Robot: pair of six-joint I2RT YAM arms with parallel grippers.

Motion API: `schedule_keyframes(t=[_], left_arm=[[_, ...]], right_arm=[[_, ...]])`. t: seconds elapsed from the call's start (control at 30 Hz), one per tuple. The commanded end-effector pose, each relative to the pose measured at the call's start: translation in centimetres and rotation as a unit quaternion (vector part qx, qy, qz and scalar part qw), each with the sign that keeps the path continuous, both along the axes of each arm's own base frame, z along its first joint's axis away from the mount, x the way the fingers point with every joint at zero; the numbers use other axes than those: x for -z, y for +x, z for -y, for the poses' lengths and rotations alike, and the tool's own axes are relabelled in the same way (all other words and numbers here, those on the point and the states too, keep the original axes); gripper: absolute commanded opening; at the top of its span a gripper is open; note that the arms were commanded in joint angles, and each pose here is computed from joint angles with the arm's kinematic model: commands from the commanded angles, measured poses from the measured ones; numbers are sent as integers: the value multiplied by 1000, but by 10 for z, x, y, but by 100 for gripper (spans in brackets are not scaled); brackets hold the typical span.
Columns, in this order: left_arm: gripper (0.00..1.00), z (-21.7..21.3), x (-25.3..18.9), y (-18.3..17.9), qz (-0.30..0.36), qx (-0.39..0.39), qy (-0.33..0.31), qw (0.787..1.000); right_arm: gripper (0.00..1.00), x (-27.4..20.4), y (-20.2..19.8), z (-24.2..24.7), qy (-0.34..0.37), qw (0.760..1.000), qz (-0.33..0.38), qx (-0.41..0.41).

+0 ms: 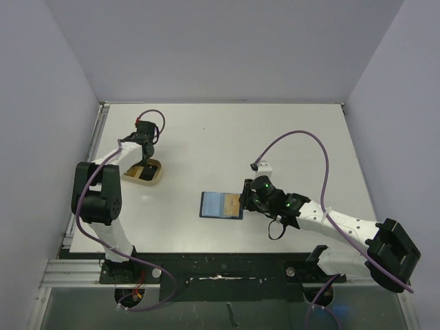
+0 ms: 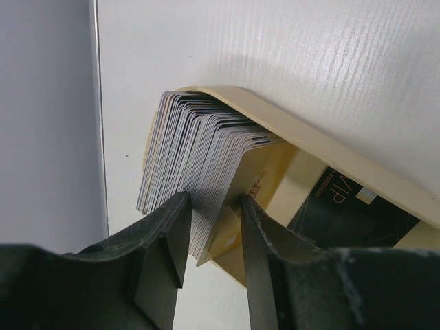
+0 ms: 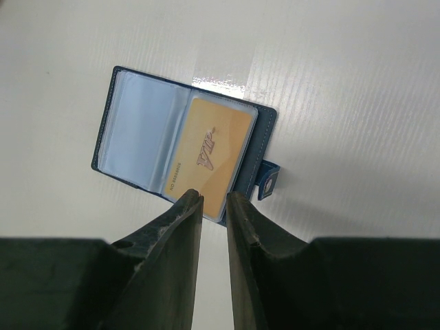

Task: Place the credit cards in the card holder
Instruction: Pick up the credit card from the storage box.

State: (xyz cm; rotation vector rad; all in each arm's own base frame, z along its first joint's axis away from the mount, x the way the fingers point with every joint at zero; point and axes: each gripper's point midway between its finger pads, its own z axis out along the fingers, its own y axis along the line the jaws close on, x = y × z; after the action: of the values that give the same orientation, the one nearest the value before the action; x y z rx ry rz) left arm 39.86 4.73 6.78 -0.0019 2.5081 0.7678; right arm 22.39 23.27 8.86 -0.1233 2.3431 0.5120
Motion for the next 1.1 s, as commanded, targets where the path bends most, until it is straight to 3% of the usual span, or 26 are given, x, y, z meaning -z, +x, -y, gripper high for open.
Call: schedule_keyframes(t=[0.0,0.73,1.07], left_arm=[[31,-6,-22,12,27,-8,15,999],[20,2,-34,15,22,0,28,999],[2,25,-47,11,28,12,-7,1000]], right_arm=[[23,-13,6,0,15,1000,25,11],[23,-18,8,-1,13,999,29,8],[23,-22,6,-3,13,1000,27,5]])
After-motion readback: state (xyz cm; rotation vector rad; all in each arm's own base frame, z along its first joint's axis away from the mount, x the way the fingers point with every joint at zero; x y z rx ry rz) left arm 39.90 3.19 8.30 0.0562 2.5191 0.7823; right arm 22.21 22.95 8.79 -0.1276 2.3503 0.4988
